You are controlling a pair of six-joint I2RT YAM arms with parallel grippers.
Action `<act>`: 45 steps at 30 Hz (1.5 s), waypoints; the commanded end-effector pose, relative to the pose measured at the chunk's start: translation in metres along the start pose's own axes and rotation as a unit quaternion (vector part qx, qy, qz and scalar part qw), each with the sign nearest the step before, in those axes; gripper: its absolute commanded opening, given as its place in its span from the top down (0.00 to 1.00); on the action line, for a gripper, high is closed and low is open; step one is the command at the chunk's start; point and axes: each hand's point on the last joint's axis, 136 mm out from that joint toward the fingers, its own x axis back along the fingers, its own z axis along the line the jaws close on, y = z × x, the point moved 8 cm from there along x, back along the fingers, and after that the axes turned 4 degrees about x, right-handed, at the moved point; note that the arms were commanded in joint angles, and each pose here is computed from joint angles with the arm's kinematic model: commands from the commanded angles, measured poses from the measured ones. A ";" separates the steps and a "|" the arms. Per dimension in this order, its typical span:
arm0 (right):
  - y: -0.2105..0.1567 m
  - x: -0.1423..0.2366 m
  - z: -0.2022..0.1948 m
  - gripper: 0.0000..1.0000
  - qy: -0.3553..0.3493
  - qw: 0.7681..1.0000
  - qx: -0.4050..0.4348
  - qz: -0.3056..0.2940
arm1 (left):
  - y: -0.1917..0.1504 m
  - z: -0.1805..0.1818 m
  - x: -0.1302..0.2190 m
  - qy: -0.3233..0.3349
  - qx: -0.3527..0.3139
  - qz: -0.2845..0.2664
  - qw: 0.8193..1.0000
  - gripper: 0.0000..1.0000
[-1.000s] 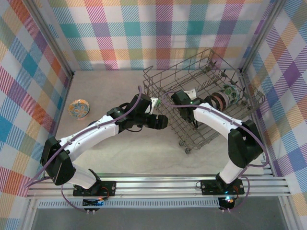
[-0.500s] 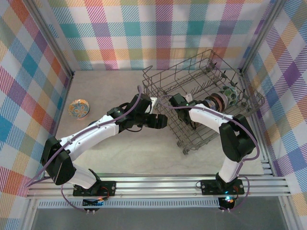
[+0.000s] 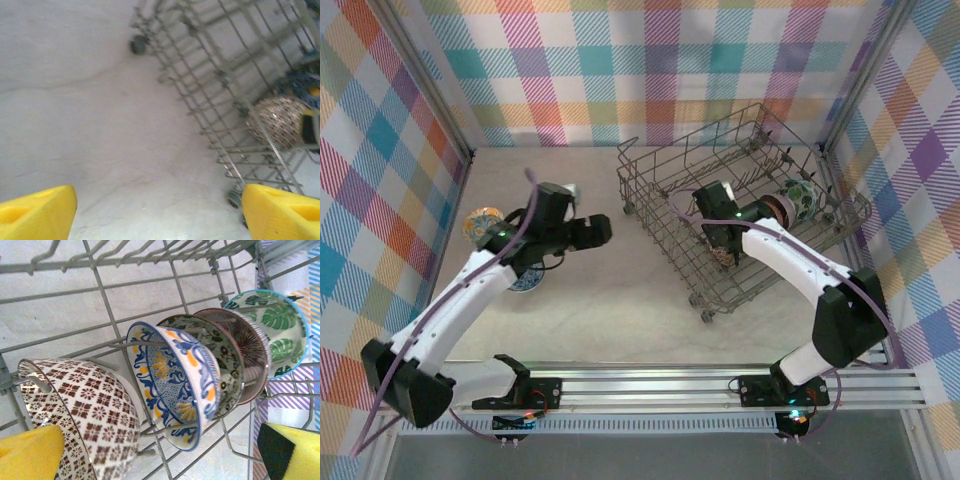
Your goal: Load the bowls into the dish rack
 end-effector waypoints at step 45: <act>-0.001 0.031 -0.042 0.01 0.031 0.997 -0.069 -0.006 | -0.045 0.214 -0.071 0.165 0.301 0.129 0.930 0.84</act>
